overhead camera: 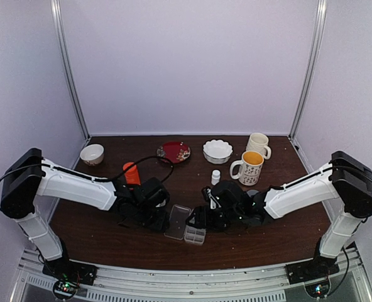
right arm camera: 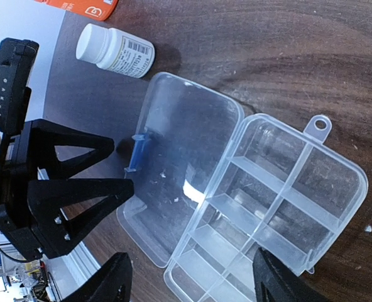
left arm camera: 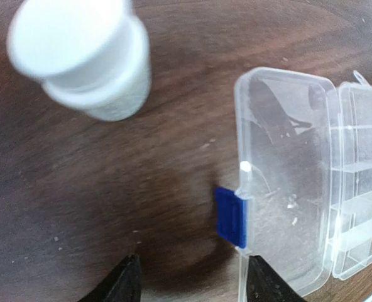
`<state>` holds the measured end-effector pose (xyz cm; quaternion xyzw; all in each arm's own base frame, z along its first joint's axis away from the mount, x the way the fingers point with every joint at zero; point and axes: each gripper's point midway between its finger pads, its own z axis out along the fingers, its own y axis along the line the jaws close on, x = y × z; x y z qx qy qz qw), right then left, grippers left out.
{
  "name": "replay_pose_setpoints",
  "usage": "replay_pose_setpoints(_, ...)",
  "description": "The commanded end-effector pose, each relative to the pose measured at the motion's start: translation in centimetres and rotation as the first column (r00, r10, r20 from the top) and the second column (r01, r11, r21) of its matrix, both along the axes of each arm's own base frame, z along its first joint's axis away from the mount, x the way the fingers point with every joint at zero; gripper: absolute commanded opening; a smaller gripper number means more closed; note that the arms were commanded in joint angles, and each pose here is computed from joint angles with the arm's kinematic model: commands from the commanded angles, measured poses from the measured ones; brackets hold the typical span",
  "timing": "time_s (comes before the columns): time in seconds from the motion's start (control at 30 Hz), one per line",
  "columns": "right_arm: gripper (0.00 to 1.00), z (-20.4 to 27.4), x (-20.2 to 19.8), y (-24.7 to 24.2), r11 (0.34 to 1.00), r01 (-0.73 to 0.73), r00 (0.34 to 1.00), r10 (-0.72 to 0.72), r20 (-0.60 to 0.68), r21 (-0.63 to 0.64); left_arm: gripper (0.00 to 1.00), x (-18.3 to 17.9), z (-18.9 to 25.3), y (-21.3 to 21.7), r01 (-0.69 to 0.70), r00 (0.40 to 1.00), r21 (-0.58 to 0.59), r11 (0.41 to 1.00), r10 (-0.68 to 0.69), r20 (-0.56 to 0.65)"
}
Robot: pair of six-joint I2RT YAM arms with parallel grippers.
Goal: Sort the pills into containers
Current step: Open the lid of the pill container, then adjust the pill container at the center of the board.
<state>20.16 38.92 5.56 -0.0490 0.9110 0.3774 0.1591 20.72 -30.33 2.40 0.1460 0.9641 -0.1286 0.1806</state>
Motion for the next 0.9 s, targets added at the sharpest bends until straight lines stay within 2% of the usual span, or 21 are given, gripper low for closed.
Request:
replay_pose_setpoints(0.0, 0.68, -1.1, -0.1, -2.0, 0.993, 0.011, 1.000, -0.010, 0.016, -0.115, 0.62, -0.3, -0.4, -1.5, 0.048, 0.999, 0.045, 0.998, -0.049, 0.013)
replay_pose_setpoints(0.27, 0.66, -1.1, 0.3, -3.5, 0.983, 0.029, 0.999, -0.021, 0.045, -0.184, 0.62, -0.6, -0.7, -3.1, 0.073, 0.997, 0.086, 0.994, -0.074, 0.004)
replay_pose_setpoints(0.5, 0.64, -0.1, 0.7, -3.7, 0.980, 0.028, 0.997, -0.013, 0.079, -0.195, 0.61, -0.1, -0.8, -2.1, 0.050, 0.998, 0.151, 0.987, -0.054, 0.021)
replay_pose_setpoints(0.77, 0.63, 1.8, 1.1, -3.1, 0.985, -0.001, 0.991, 0.024, 0.131, -0.173, 0.63, 0.3, 4.3, -3.7, 0.100, 0.978, 0.107, 0.989, -0.118, 0.174)
replay_pose_setpoints(0.87, 0.63, 2.8, 1.4, -3.0, 0.986, 0.001, 0.987, 0.026, 0.158, -0.167, 0.65, 0.2, 5.8, -4.4, 0.118, 0.972, 0.065, 0.991, -0.129, 0.198)
